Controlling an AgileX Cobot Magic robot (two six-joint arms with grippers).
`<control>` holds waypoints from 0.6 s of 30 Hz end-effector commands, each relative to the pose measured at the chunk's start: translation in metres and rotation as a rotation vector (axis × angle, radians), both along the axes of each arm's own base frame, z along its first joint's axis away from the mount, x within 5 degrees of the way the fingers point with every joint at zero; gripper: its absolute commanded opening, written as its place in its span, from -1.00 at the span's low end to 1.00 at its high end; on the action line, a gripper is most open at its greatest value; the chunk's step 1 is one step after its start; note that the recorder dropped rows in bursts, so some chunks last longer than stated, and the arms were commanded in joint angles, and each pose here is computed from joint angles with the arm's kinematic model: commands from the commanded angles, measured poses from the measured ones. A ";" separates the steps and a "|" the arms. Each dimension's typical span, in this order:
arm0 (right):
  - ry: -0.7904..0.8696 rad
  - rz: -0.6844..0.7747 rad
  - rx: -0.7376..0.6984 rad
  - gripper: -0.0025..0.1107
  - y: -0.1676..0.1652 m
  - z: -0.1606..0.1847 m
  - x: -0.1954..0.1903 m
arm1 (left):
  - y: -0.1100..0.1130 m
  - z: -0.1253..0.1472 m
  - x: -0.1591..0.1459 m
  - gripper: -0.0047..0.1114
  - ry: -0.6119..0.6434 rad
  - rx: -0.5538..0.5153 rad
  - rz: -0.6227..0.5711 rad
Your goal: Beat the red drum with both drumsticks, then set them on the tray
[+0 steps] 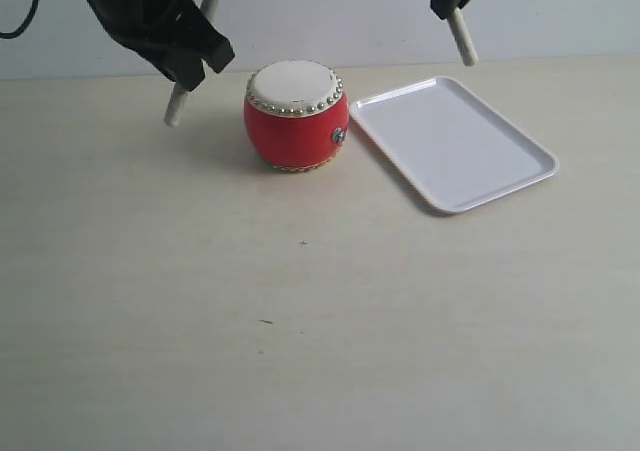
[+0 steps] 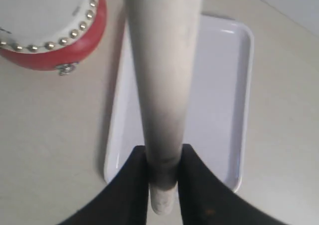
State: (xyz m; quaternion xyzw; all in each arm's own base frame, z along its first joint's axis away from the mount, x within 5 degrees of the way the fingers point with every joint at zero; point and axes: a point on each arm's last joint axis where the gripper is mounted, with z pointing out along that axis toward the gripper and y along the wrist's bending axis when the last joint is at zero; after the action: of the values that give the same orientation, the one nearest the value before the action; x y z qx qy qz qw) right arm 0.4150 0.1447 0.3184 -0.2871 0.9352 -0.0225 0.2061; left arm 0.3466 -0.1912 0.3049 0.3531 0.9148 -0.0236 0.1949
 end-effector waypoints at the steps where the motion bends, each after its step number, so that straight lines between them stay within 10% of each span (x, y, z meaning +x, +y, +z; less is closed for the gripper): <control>1: 0.042 -0.038 -0.004 -0.96 -0.023 -0.020 0.017 | 0.000 -0.010 -0.009 -0.92 -0.040 -0.067 -0.019; 18: 0.260 -0.043 -0.105 -0.96 -0.049 -0.131 0.054 | -0.010 -0.048 -0.030 -0.92 -0.055 -0.257 -0.174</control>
State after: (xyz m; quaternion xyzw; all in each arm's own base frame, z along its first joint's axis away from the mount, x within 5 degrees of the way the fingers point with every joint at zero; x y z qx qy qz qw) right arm 0.4660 0.0981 0.1904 -0.2739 0.9589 -0.0331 0.0656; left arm 0.3178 -0.1972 0.2461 0.4042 0.8776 -0.1228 0.2267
